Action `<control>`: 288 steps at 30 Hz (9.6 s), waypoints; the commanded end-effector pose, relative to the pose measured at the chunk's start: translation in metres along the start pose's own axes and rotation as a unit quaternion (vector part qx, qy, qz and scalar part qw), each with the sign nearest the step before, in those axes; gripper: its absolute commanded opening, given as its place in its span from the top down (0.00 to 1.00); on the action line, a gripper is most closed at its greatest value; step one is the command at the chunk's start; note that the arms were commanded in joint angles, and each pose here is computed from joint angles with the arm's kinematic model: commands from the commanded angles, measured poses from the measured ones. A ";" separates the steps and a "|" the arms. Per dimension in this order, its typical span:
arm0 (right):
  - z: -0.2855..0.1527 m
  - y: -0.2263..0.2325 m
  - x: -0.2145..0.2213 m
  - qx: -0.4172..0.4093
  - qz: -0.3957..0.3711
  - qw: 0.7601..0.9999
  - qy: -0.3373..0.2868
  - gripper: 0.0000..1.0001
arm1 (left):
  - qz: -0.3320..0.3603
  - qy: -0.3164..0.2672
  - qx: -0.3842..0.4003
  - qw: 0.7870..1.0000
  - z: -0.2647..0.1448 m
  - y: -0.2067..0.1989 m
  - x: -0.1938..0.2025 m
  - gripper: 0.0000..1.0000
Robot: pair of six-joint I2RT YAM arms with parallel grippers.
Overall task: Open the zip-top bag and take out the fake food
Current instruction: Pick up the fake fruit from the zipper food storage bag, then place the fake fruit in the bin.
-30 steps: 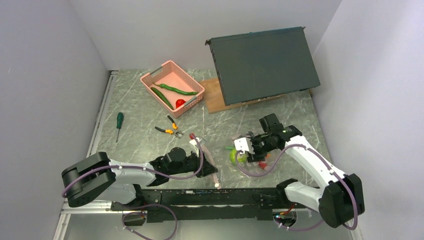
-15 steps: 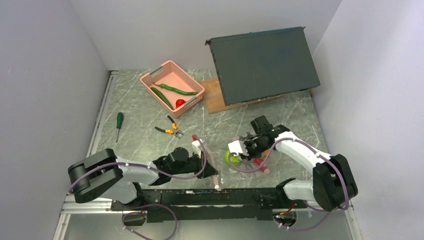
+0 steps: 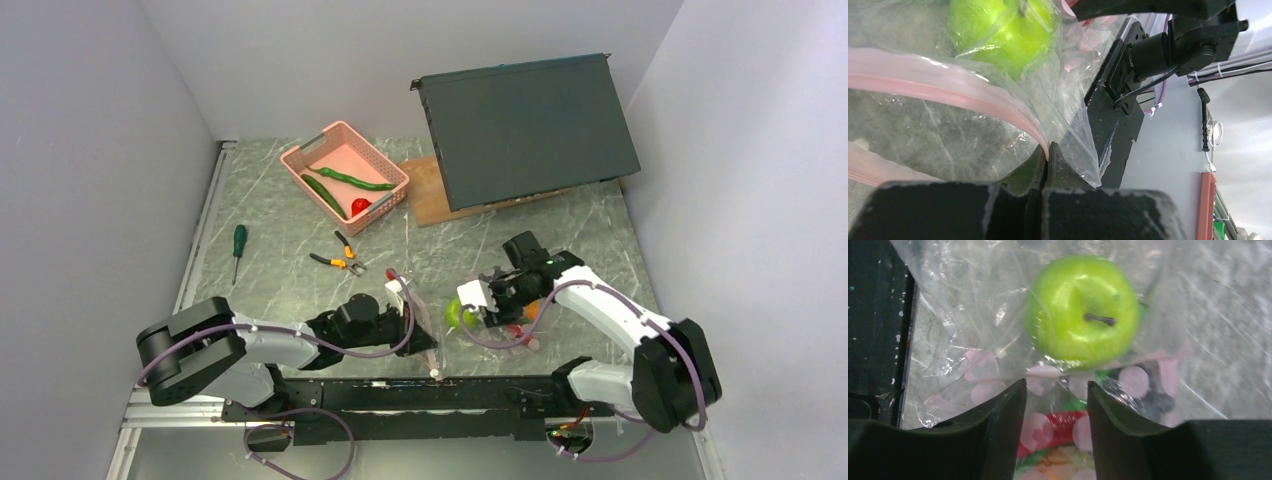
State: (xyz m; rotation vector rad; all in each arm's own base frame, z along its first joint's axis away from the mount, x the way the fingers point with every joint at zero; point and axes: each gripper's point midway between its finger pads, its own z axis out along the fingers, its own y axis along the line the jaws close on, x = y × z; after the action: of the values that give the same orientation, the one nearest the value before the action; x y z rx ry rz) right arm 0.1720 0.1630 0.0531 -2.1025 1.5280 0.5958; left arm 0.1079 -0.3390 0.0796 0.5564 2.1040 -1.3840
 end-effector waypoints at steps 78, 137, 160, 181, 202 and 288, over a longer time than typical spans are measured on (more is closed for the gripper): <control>0.041 -0.036 -0.041 -0.036 0.042 0.998 -0.028 0.84 | 0.067 -0.059 -0.021 0.996 -0.020 -0.006 -0.043 0.63; 0.040 -0.032 -0.044 -0.046 0.050 0.997 -0.034 0.86 | 0.560 -0.043 -0.101 0.821 -0.028 0.045 -0.077 0.16; 0.042 -0.029 -0.044 -0.055 0.052 0.996 -0.036 0.86 | 0.496 -0.070 -0.050 0.864 0.012 0.053 -0.053 0.13; 0.042 -0.028 -0.043 -0.056 0.051 0.997 -0.034 0.86 | 0.430 -0.105 -0.060 0.895 0.003 0.062 -0.042 0.73; 0.041 -0.028 -0.043 -0.055 0.051 0.997 -0.034 0.86 | 0.340 -0.030 -0.128 0.931 -0.052 0.062 -0.030 1.00; 0.037 -0.024 -0.046 -0.065 0.038 0.996 -0.043 0.84 | -0.174 -0.131 -0.413 0.884 -0.150 0.250 -0.336 0.27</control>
State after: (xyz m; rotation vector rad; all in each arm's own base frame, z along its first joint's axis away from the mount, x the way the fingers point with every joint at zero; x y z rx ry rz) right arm 0.1819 0.2218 0.0468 -2.0939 1.6070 0.7885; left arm 0.4760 -0.1192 0.1542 -0.3926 2.3903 -0.5377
